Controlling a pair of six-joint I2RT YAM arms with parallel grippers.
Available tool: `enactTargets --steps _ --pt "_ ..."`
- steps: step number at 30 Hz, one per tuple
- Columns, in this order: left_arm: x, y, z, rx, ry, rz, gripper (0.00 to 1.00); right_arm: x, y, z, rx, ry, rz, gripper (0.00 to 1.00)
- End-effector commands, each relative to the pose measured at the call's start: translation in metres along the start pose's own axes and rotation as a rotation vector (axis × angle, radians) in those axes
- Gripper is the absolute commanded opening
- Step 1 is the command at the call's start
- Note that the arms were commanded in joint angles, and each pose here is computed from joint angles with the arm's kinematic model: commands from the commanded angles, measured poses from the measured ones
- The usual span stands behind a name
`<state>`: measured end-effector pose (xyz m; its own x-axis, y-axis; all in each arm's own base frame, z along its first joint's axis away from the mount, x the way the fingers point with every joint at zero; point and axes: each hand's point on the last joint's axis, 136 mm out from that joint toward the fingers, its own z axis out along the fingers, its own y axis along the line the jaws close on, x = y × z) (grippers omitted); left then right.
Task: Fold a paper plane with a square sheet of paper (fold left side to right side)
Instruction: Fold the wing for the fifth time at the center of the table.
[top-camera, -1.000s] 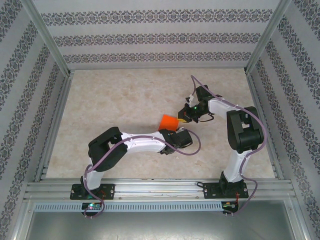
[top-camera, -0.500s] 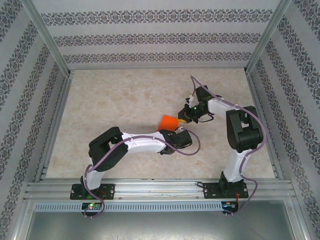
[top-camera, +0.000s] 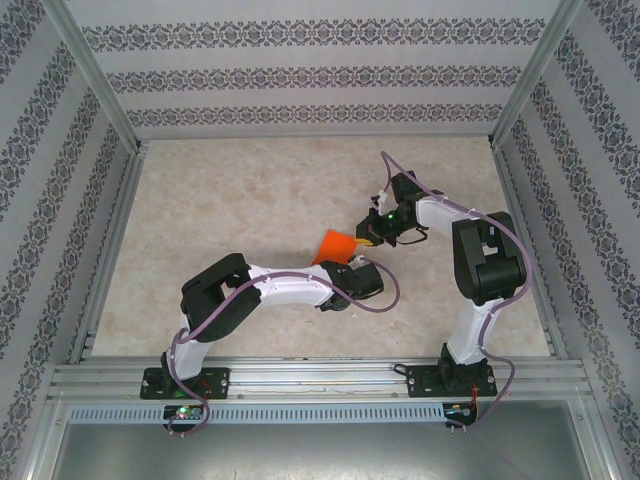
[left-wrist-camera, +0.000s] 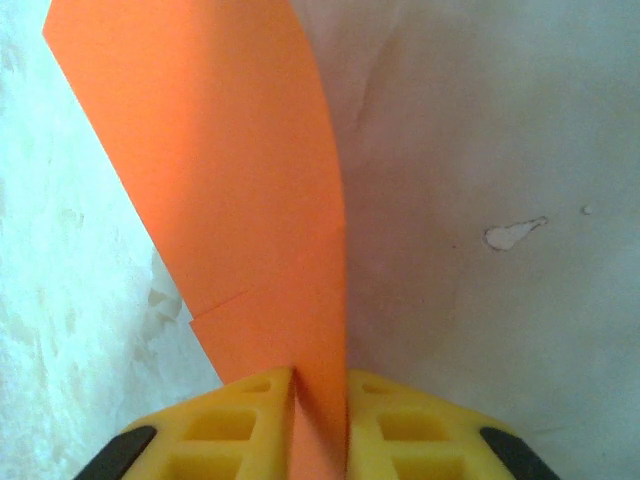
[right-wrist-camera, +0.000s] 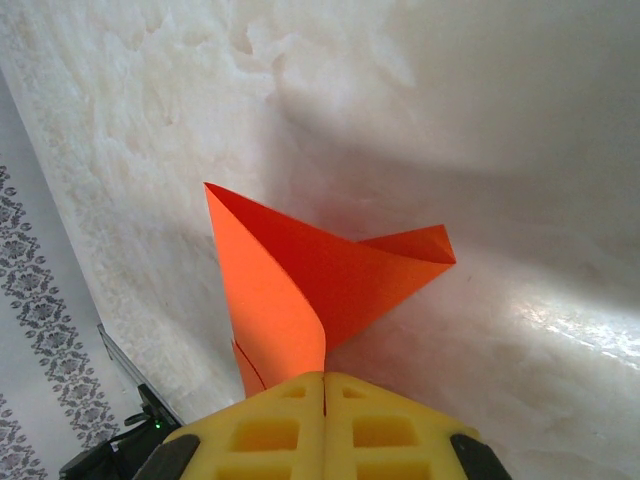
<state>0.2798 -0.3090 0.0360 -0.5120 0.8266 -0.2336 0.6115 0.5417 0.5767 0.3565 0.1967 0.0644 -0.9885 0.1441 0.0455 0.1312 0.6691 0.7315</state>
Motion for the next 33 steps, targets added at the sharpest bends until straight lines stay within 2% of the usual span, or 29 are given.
enactTargets --steps 1,4,6,11,14,18,22,33 --pt "0.009 -0.007 0.001 0.016 0.023 0.028 0.13 -0.006 -0.005 0.001 0.019 -0.006 0.020 0.00" --pt "0.007 -0.012 -0.001 0.051 0.012 0.021 0.09 -0.007 -0.007 0.000 0.030 -0.012 0.017 0.00" --pt "0.007 -0.016 -0.001 0.088 0.013 0.010 0.05 -0.009 -0.008 -0.003 0.045 -0.027 0.017 0.05" --pt "0.001 -0.021 -0.005 0.188 0.007 -0.050 0.00 -0.019 -0.021 -0.028 0.129 -0.130 0.014 0.26" --pt "-0.004 -0.021 -0.010 0.268 -0.006 -0.108 0.00 -0.024 -0.033 -0.055 0.179 -0.221 0.020 0.34" --pt "-0.012 -0.018 -0.019 0.380 -0.015 -0.188 0.00 -0.024 -0.049 -0.088 0.223 -0.319 0.038 0.38" --pt "-0.015 -0.019 -0.022 0.523 0.022 -0.267 0.00 -0.018 -0.058 -0.107 0.244 -0.385 0.028 0.40" --pt "-0.023 -0.020 -0.020 0.790 0.081 -0.487 0.00 -0.002 -0.052 -0.087 0.133 -0.339 -0.035 0.41"
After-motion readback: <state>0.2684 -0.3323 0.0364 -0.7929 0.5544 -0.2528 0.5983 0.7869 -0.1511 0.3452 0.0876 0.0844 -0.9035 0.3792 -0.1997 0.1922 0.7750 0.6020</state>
